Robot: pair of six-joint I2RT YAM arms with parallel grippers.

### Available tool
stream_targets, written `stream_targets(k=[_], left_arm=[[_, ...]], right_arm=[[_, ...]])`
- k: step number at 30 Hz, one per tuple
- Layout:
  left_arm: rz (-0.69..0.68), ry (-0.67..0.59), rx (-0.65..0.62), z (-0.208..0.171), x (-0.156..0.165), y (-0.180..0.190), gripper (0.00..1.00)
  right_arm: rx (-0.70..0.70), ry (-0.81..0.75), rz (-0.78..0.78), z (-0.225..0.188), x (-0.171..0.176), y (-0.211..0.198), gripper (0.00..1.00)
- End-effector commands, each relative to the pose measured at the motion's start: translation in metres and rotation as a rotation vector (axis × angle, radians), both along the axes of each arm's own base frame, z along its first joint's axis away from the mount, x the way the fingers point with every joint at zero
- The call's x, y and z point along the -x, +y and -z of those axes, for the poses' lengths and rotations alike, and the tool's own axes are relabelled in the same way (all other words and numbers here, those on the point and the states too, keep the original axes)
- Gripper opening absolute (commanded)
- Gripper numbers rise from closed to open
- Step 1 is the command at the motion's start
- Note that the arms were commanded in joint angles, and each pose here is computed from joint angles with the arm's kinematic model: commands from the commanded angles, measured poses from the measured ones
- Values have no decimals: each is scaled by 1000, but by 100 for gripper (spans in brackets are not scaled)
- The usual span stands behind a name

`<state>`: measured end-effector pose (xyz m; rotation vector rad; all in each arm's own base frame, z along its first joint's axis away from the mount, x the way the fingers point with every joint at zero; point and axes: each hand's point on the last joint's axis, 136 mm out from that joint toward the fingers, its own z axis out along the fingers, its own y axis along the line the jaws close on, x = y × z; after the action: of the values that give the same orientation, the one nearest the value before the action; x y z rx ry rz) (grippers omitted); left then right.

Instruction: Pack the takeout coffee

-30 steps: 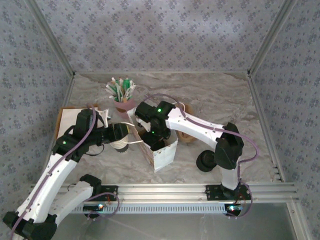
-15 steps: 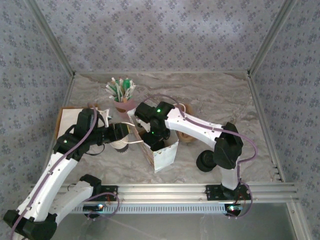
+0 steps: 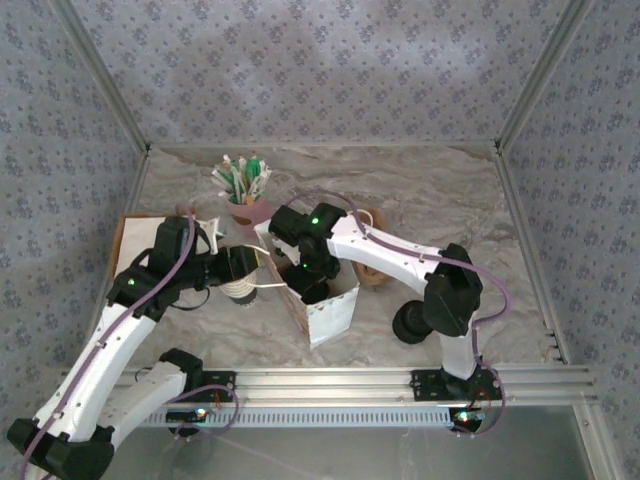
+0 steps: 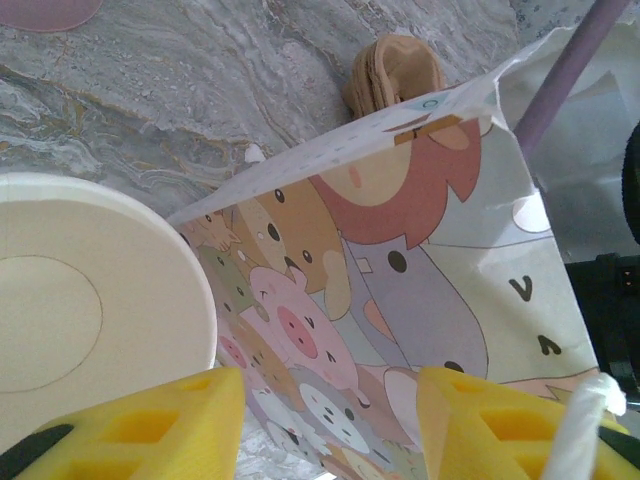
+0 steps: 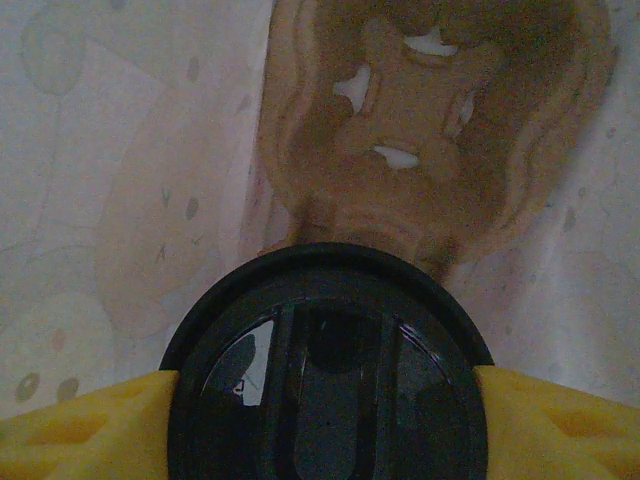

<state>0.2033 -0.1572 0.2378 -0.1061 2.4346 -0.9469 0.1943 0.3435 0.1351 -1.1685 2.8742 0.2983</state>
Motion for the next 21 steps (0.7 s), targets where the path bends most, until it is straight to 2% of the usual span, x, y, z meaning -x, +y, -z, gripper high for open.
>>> stream_targets(k=[1, 21], left_arm=[[14, -55, 7, -19, -2, -2, 49], [13, -57, 7, -18, -2, -1, 49]], right_arm=[[50, 63, 0, 5, 9, -8, 72], [80, 78, -16, -3, 11, -11, 72]])
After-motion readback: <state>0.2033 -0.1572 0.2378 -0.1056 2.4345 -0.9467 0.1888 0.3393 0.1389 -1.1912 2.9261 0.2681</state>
